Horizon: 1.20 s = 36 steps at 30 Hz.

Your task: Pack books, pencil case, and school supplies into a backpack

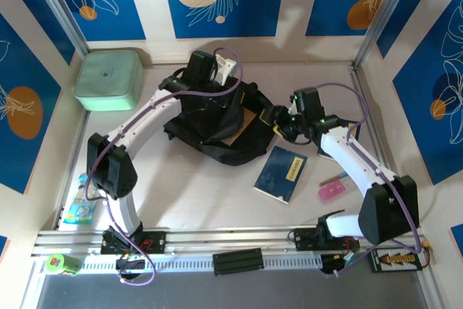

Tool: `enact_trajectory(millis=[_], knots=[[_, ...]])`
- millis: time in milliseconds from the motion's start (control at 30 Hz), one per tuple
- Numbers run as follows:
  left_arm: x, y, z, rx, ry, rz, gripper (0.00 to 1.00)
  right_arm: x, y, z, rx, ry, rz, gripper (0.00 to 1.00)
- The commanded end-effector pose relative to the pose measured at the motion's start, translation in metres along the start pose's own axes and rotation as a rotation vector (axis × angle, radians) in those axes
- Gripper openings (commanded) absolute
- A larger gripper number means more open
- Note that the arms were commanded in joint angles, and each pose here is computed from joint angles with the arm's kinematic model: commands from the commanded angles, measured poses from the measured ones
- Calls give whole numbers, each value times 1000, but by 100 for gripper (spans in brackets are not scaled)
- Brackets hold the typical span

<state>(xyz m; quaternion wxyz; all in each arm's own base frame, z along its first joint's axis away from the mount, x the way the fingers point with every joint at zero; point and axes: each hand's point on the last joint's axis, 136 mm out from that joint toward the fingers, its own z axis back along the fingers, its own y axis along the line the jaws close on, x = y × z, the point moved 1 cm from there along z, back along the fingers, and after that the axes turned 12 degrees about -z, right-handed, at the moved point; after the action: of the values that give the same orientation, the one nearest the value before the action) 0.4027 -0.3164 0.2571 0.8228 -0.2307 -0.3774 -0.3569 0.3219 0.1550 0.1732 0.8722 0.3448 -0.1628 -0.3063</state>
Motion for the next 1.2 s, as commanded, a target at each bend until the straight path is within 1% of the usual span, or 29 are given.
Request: enact_trajectory(millis=[0, 33, 67, 133, 233, 333, 400, 500, 633, 733, 800, 867, 933, 1000, 1100, 1167], knots=[[-13, -3, 16, -20, -24, 103, 84, -2, -64, 1, -209, -38, -72, 68], [-19, -1, 22, 1, -38, 134, 90, -4, -70, 0, -221, -38, -78, 69], [-33, 3, 26, 32, -33, 173, 94, -5, -75, 0, -237, -32, -87, 69], [-60, 14, 31, 106, -15, 275, 96, -9, -83, -4, -263, -10, -102, 69], [-110, 29, 27, 188, 52, 443, 96, -18, -91, -14, -277, 43, -131, 69], [-149, 45, 18, 259, 124, 550, 92, -30, -94, -23, -282, 94, -154, 68], [-167, 58, 13, 305, 162, 593, 90, -39, -95, -29, -290, 129, -149, 68], [-183, 80, 4, 342, 200, 627, 87, -52, -96, -37, -306, 178, -126, 66], [-188, 115, -4, 397, 220, 624, 86, -68, -92, -48, -284, 259, -90, 63], [-187, 143, -7, 452, 229, 594, 86, -76, -100, -53, -325, 292, -78, 62], [-181, 158, -9, 462, 219, 574, 85, -77, -112, -52, -373, 290, -82, 61], [-165, 167, -8, 467, 189, 511, 86, -76, -124, -51, -416, 274, -72, 61], [-148, 165, -4, 446, 163, 475, 87, -74, -130, -48, -439, 267, -65, 61], [-133, 154, 2, 410, 140, 459, 89, -66, -124, -40, -443, 240, -56, 61], [-115, 121, 9, 331, 104, 460, 96, -54, -116, -23, -434, 154, -43, 64], [-106, 90, 8, 255, 73, 467, 98, -51, -126, -13, -465, 115, -72, 65]])
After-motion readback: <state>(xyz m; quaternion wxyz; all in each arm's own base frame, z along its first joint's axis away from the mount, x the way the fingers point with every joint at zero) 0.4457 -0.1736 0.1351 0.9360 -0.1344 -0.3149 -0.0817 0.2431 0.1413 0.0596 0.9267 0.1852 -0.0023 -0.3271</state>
